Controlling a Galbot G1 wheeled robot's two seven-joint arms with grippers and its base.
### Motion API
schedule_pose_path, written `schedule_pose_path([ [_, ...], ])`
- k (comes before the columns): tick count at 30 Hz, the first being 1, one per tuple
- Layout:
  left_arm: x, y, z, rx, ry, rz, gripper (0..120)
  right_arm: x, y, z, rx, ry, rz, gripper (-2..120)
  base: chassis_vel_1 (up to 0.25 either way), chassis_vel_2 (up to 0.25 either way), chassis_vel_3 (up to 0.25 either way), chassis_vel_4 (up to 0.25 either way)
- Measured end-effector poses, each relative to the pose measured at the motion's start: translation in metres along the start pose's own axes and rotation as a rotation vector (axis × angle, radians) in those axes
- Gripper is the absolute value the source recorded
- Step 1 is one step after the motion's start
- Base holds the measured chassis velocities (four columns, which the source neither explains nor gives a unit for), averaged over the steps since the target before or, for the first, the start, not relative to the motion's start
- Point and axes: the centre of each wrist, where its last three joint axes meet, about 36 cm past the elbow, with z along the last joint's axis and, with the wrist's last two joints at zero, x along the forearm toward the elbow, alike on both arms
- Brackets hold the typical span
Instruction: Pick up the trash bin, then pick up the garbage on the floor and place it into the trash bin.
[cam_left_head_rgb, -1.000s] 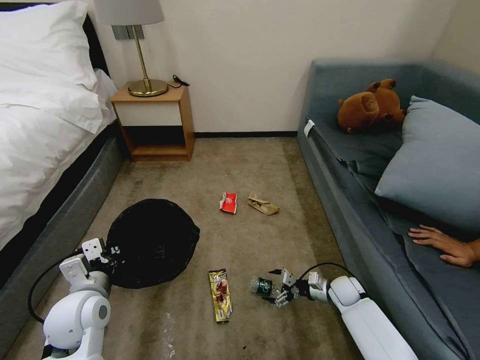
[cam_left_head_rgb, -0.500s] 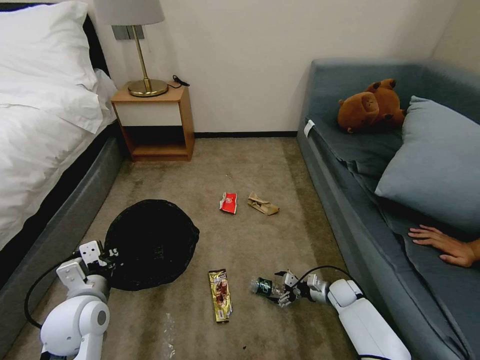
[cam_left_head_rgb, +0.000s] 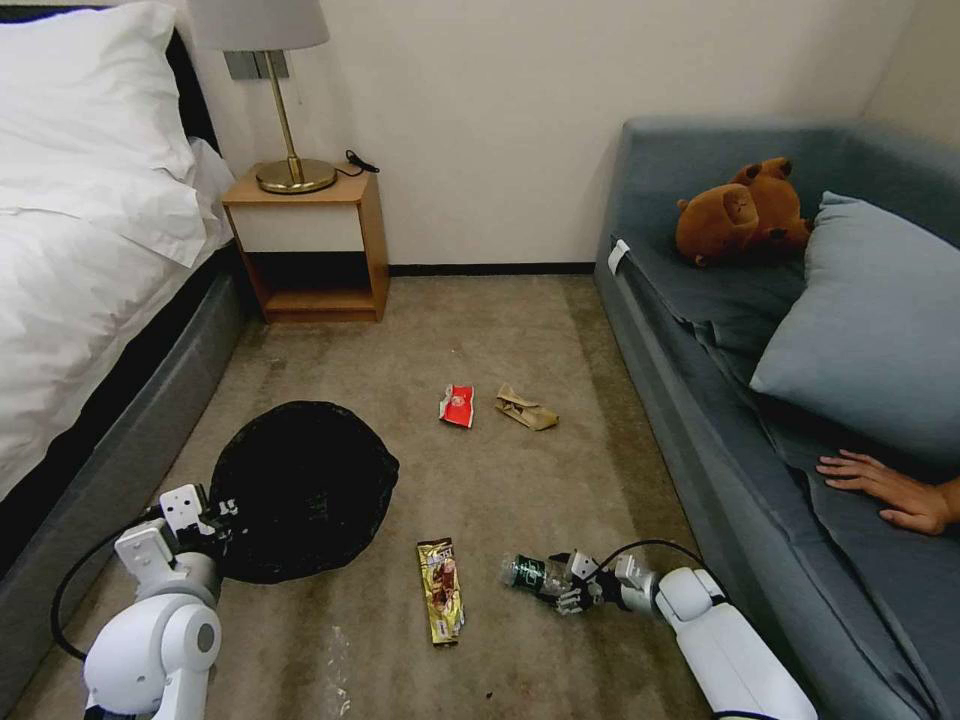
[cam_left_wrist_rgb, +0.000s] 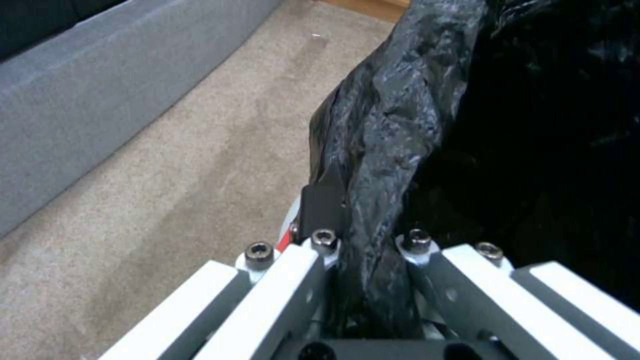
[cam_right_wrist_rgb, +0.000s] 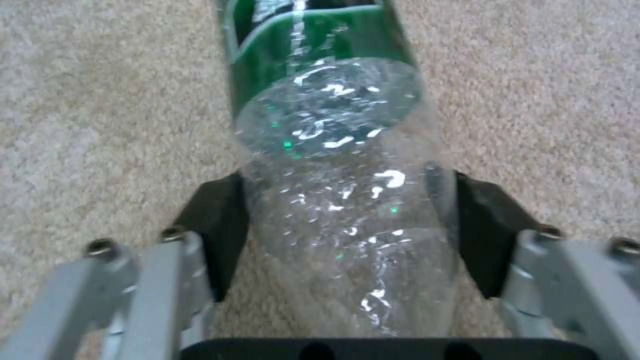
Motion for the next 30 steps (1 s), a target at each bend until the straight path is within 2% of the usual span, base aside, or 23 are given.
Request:
schedule_pose_path([
  [1,0.0,0.0,0.0,0.0,0.0,0.0,1,0.0,0.0,0.0,0.0,0.0,0.0,65,0.0,0.0,0.0,0.0],
  [4,-0.001,0.0,0.0,0.0,0.0,0.001,1,0.0,0.002,0.001,-0.004,-0.003,0.009,52,0.0,0.0,0.0,0.0],
  [7,-0.001,0.0,0.0,0.0,0.0,0.001,1,0.0,0.003,0.001,-0.005,-0.004,0.011,47,0.0,0.0,0.0,0.0],
  [9,-0.002,0.0,0.001,0.002,0.0,0.001,1,0.001,0.005,0.003,-0.009,-0.006,0.021,36,0.0,0.0,0.0,0.0],
  [12,-0.002,-0.001,0.001,0.002,0.002,0.003,1,0.002,0.006,0.004,-0.009,-0.008,0.028,30,0.0,0.0,0.0,0.0],
  [21,-0.005,0.0,0.004,0.002,0.004,-0.003,1,0.009,0.008,0.006,-0.012,-0.015,0.064,26,0.0,0.0,0.0,0.0],
  [30,-0.008,-0.005,0.007,0.004,0.012,0.004,1,0.016,0.004,-0.02,-0.07,-0.173,0.204,26,0.0,0.0,0.0,0.0],
])
